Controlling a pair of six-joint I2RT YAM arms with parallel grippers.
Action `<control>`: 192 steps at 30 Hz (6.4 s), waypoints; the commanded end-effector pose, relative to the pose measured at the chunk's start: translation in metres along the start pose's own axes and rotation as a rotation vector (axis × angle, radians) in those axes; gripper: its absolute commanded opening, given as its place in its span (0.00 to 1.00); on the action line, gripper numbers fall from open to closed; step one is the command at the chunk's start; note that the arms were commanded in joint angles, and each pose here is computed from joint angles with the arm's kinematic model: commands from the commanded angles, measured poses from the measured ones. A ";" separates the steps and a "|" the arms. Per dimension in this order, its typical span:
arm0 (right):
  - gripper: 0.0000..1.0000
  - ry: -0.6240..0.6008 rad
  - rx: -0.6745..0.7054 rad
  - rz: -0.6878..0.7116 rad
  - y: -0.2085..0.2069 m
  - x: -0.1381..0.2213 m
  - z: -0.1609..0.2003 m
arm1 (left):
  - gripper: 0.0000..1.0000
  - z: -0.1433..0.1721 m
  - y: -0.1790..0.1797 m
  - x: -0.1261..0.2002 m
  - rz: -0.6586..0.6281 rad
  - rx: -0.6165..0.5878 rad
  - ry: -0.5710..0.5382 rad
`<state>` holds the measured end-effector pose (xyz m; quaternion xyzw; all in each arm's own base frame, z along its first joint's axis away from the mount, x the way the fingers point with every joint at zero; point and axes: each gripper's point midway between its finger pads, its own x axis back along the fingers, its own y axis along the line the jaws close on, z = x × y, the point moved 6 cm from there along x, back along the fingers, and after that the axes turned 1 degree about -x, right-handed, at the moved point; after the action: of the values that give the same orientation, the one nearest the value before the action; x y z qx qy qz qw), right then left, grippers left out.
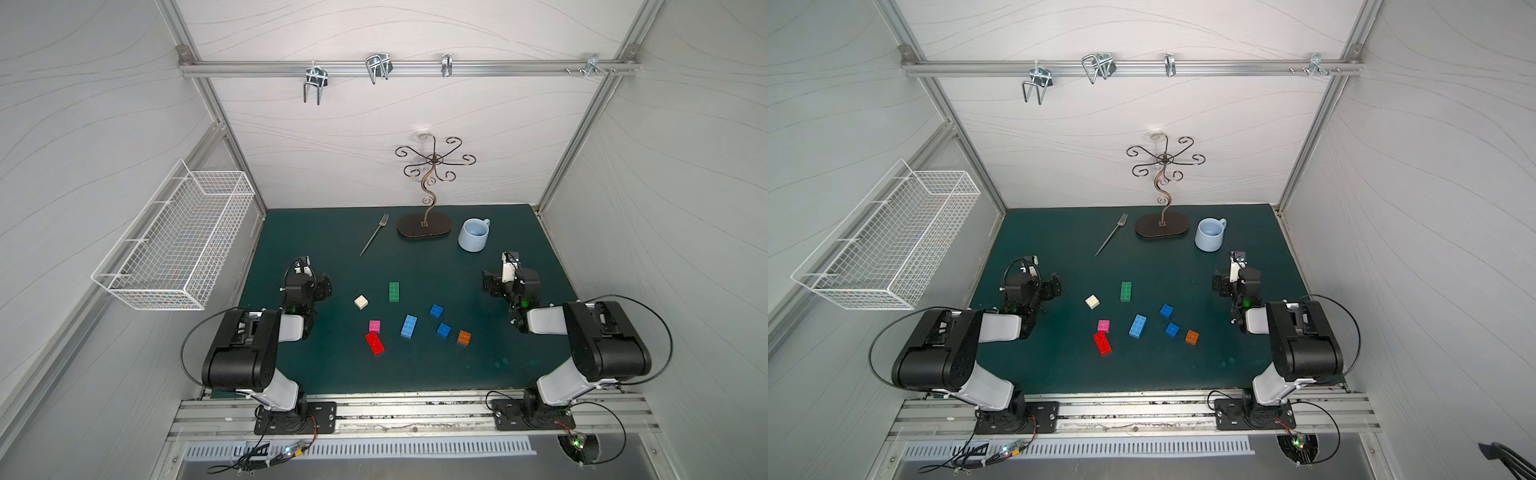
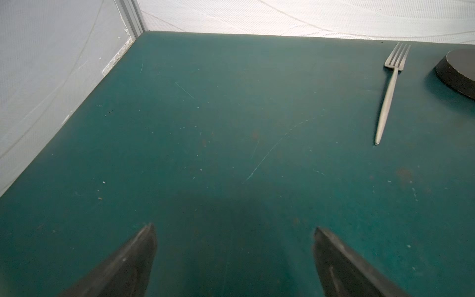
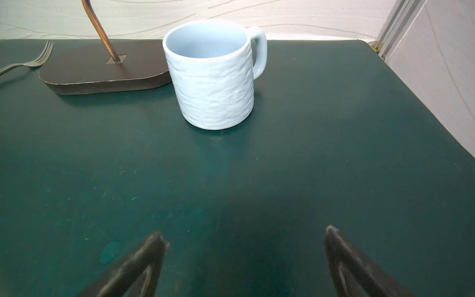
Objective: Assemble a spoon with lego
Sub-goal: Pick up the lego brick from the center of the board, then place the lego brick at the center of the board, then pick up the lego brick from the center of the board.
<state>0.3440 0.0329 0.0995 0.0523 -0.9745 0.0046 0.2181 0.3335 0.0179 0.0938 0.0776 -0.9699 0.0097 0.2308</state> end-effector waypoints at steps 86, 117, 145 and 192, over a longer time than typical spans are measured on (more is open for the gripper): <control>0.50 1.138 -0.091 -0.086 0.133 0.114 0.069 | 1.00 -0.024 -0.138 0.146 0.523 0.057 0.314; 0.31 1.025 -0.103 -0.127 0.124 0.048 0.001 | 1.00 -0.018 -0.156 0.148 0.616 0.001 0.330; 0.60 1.048 0.004 -0.077 0.144 0.035 0.002 | 1.00 -0.017 -0.160 0.146 0.624 -0.004 0.340; 0.51 1.137 0.112 -0.109 0.184 0.105 0.057 | 1.00 -0.007 -0.145 0.152 0.566 -0.013 0.331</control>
<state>0.2080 0.2028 0.0913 0.0979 -0.6965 0.0891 0.7052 0.2211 -0.1458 0.1616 -0.2019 -0.8975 0.0786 0.3842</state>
